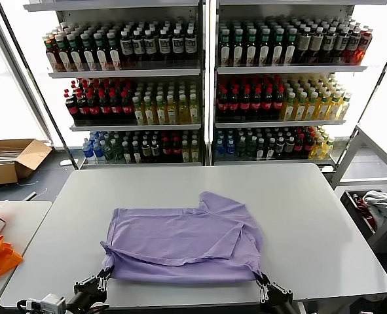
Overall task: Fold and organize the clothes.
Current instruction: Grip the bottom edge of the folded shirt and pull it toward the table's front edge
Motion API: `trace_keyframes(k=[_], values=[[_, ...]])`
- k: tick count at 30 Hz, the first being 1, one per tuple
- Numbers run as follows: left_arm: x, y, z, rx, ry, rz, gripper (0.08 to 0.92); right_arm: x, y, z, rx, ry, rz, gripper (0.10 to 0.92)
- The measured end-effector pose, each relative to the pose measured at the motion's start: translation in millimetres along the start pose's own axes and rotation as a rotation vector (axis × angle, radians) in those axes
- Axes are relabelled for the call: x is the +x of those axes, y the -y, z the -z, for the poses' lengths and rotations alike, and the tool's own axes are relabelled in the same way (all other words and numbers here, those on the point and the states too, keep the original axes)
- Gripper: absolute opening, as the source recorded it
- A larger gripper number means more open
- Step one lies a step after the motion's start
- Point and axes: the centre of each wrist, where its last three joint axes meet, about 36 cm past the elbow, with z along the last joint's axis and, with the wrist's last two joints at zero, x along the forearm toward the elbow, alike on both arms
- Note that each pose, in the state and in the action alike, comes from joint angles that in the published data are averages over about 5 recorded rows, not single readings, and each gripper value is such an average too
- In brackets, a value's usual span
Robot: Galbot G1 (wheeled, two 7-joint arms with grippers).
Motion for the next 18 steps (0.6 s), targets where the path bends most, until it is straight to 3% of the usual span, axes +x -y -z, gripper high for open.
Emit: trace_keyframes(k=[18], values=[[15.9,-16.6,32.4,-0.011,0.028,0.054,0.605,-12.4,36.7,22.5,0.056,0.102,0.036,0.695]])
